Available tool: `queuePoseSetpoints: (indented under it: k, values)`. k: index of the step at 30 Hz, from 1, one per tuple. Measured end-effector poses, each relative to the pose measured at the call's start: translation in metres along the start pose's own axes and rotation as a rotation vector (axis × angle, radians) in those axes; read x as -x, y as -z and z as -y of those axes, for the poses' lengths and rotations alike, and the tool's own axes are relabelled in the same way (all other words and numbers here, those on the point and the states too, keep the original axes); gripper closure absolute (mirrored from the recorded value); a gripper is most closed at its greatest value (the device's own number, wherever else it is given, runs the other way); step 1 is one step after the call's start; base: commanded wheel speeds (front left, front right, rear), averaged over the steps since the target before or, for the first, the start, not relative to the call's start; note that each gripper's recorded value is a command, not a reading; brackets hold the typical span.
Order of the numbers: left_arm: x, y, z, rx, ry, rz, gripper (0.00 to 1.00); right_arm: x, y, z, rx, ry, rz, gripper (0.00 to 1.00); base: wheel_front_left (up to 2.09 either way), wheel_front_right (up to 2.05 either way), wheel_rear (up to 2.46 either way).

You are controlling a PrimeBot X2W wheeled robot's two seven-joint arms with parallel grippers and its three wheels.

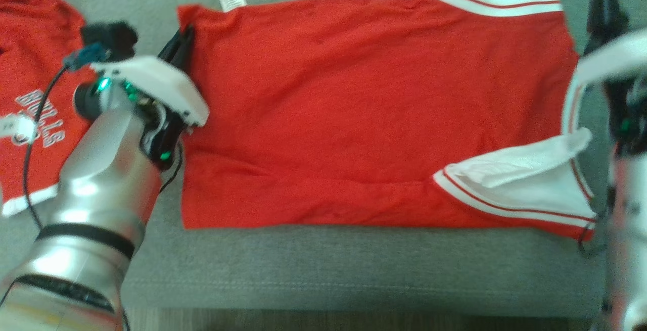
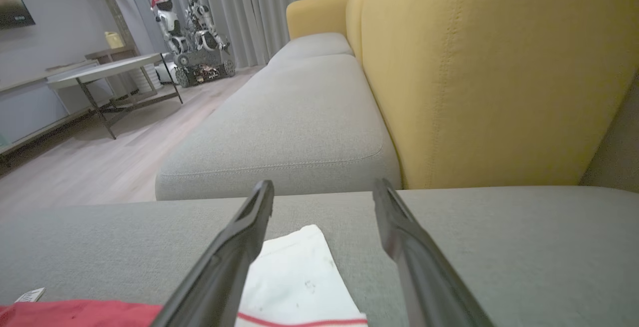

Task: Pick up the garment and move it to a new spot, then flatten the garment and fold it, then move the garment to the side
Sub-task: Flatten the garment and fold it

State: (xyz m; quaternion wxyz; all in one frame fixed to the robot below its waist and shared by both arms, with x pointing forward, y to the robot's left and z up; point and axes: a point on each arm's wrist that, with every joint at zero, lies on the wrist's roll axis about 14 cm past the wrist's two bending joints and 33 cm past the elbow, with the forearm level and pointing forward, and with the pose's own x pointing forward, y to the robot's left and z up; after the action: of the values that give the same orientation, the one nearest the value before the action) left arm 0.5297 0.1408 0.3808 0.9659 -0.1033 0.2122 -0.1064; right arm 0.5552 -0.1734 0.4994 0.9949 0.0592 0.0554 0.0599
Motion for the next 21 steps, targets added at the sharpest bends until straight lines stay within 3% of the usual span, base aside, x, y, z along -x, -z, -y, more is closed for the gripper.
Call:
queuePoseSetpoints:
  k: [4, 8, 13, 21]
  values:
    - [-0.005, -0.011, 0.001, -0.004, 0.008, 0.019, 1.0, -0.043, 0.013, -0.007, -0.001, -0.027, -0.084, 0.0, 0.0, 0.0, 0.0]
    - [-0.004, -0.012, 0.0, -0.007, 0.012, 0.021, 1.0, -0.07, 0.049, -0.009, 0.018, -0.032, -0.234, 0.0, 0.0, 0.0, 0.0]
    - [-0.003, -0.009, -0.004, 0.003, 0.003, 0.023, 1.0, -0.083, 0.094, -0.017, 0.066, -0.051, -0.406, 0.0, 0.0, 0.0, 0.0]
    - [-0.006, -0.001, -0.007, 0.008, 0.005, 0.009, 1.0, -0.098, 0.123, -0.014, 0.087, -0.036, -0.515, 0.0, 0.0, 0.0, 0.0]
